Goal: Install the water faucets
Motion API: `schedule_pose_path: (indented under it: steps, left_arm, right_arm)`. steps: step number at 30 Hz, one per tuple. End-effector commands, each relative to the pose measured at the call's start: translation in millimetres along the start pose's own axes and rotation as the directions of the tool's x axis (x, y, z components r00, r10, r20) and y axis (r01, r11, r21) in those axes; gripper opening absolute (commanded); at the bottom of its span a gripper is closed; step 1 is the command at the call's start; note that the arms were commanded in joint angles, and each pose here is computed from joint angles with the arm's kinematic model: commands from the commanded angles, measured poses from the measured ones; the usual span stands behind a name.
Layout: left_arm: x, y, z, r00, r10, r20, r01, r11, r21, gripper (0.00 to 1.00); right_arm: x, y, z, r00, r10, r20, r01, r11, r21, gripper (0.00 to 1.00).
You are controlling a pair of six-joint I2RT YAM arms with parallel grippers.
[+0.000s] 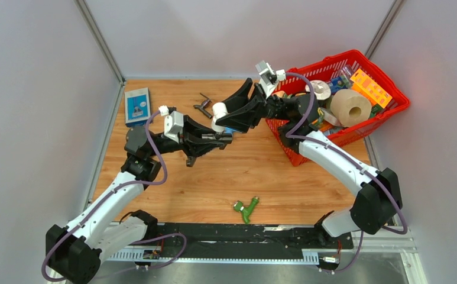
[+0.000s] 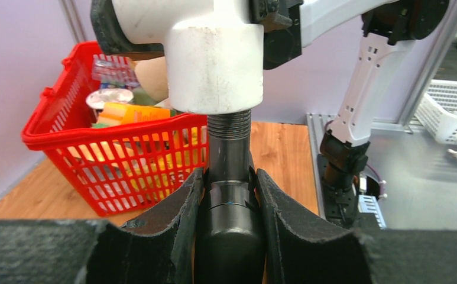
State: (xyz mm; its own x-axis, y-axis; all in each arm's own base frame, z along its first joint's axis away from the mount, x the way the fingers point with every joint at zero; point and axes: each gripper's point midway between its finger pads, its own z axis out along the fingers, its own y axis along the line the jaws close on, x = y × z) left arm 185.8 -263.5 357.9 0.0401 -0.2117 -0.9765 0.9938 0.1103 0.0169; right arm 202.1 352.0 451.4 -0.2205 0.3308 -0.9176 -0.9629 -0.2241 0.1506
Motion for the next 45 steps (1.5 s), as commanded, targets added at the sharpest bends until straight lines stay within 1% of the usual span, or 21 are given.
schedule_pose_path:
  steps: [1, 4, 13, 17, 21, 22, 23, 26, 27, 38, 39, 42, 45]
  left_arm:
    - [-63.6, -0.5, -1.8, 0.958, 0.243, 0.151, -0.232, 0.969, -0.088, 0.0]
    - [-63.7, 2.1, -3.8, 0.956, 0.247, 0.16, -0.231, 0.966, -0.112, 0.0]
    - [-69.1, -2.4, -4.3, 0.953, 0.219, 0.209, -0.201, 0.974, -0.103, 0.0]
    - [-75.1, -2.5, -4.2, 0.943, 0.216, 0.253, -0.194, 0.975, -0.109, 0.0]
    - [-76.6, 2.2, -4.4, 0.939, 0.219, 0.264, -0.189, 0.972, -0.136, 0.0]
    - [-78.1, 2.9, -5.0, 0.935, 0.239, 0.262, -0.206, 0.968, -0.146, 0.0]
    - [-75.7, 5.3, -4.5, 0.94, 0.234, 0.248, -0.201, 0.968, -0.151, 0.0]
    - [-74.1, 10.2, -4.3, 0.937, 0.284, 0.203, -0.25, 0.952, -0.177, 0.0]
    - [-73.2, 11.5, -3.5, 0.94, 0.282, 0.192, -0.247, 0.951, -0.185, 0.0]
    - [-87.8, 18.8, -1.7, 0.91, 0.343, 0.232, -0.262, 0.911, -0.317, 0.0]
    - [-90.1, 18.6, -2.0, 0.904, 0.357, 0.235, -0.272, 0.905, -0.326, 0.0]
    - [-90.7, 23.5, -2.9, 0.901, 0.357, 0.245, -0.249, 0.89, -0.382, 0.0]
    - [-87.9, 29.2, -2.4, 0.896, 0.382, 0.228, -0.258, 0.864, -0.432, 0.0]
  right_arm:
    - [7.4, 5.5, -0.1, 0.998, 0.003, -0.062, -0.003, 1.0, 0.003, 0.0]
    - [6.2, 5.4, -1.0, 0.998, -0.006, -0.06, 0.006, 1.0, 0.011, 0.0]
    - [8.8, 4.0, -0.8, 0.999, -0.01, -0.048, 0.01, 1.0, 0.009, 0.0]
    - [12.7, 0.6, -1.2, 0.998, -0.01, -0.056, 0.011, 1.0, 0.02, 0.0]
    - [18.6, -11.1, -2.3, 0.997, -0.004, -0.075, 0.009, 0.998, 0.07, 0.0]
    - [20.3, -14.0, -2.6, 0.996, 0.0, -0.085, 0.007, 0.997, 0.083, 0.0]
    - [22.9, -17.8, -2.9, 0.995, 0.005, -0.096, 0.005, 0.995, 0.096, 0.0]
    - [27.3, -24.9, -3.6, 0.992, 0.029, -0.125, -0.013, 0.991, 0.13, 0.0]
    - [29.4, -26.5, -4.4, 0.991, 0.037, -0.127, -0.019, 0.99, 0.138, 0.0]
    - [44.2, -47.1, -9.6, 0.992, 0.055, -0.109, -0.024, 0.964, 0.266, 0.0]
    - [45.3, -49.7, -10.7, 0.993, 0.054, -0.104, -0.023, 0.959, 0.283, 0.0]
    - [48.7, -57.4, -14.7, 0.995, 0.055, -0.086, -0.021, 0.937, 0.349, 0.0]
    - [52.4, -65.6, -18.6, 0.996, 0.051, -0.076, -0.015, 0.908, 0.419, 0.0]
